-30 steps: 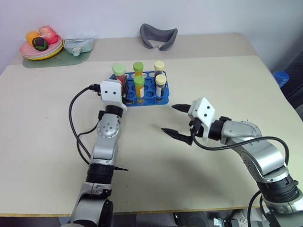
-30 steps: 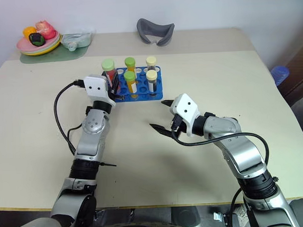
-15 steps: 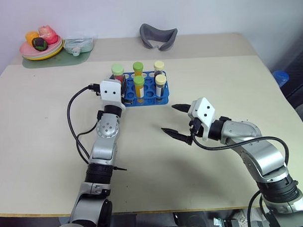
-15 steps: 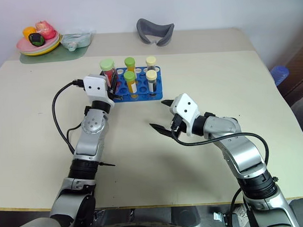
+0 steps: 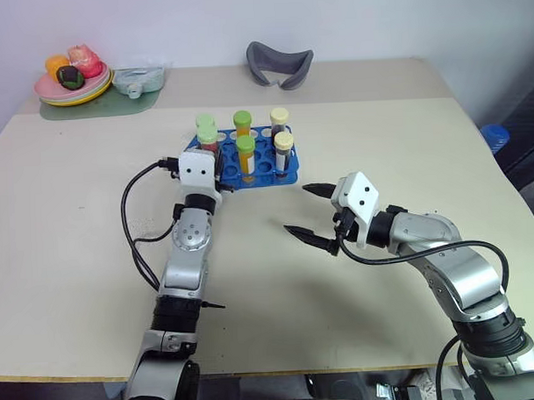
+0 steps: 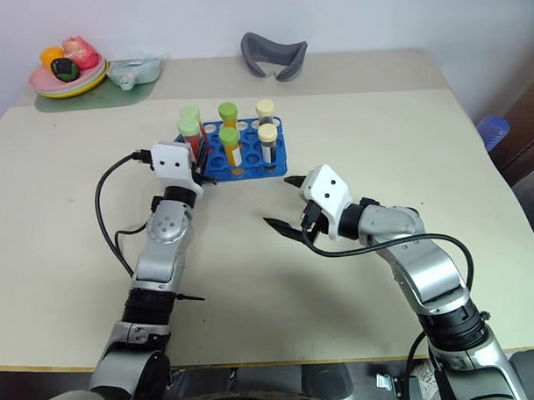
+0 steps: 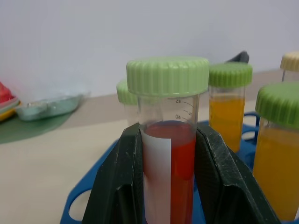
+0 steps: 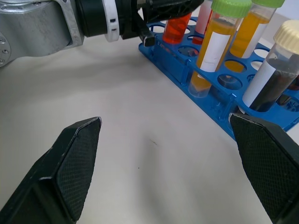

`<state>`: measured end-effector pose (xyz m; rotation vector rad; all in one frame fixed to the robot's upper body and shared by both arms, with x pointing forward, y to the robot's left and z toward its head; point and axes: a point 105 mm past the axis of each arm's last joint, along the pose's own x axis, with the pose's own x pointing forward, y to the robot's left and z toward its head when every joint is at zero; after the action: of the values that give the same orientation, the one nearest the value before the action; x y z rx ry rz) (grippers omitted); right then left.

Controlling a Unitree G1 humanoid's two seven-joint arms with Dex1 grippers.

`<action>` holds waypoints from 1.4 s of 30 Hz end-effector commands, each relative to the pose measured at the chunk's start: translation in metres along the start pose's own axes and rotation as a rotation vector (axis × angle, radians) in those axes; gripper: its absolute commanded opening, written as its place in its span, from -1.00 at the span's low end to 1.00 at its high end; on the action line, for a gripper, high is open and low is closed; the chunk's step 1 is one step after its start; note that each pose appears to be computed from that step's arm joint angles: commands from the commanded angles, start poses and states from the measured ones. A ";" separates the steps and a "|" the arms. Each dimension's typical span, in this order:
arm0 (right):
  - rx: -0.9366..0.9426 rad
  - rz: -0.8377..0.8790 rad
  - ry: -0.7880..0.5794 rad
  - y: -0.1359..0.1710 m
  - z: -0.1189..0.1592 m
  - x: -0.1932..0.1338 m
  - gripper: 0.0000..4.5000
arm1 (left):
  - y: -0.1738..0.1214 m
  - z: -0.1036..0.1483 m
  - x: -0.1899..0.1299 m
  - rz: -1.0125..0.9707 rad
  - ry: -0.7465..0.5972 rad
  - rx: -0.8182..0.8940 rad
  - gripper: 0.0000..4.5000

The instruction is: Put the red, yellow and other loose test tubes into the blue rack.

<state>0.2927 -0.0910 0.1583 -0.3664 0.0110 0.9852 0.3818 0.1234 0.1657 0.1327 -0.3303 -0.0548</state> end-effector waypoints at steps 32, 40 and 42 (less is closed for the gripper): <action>0.063 -0.345 0.164 -0.089 -0.036 -0.130 1.00 | 0.143 0.000 -0.127 -0.322 0.367 0.165 0.96; 0.072 -0.334 0.156 -0.087 -0.042 -0.121 1.00 | 0.162 0.004 -0.131 -0.264 0.373 0.190 0.96; 0.075 -0.332 0.155 -0.087 -0.043 -0.120 1.00 | 0.163 0.006 -0.131 -0.258 0.369 0.194 0.96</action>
<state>0.3024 -0.2484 0.1548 -0.3390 0.1710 0.6207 0.2640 0.2890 0.1378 0.3422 0.0972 -0.2703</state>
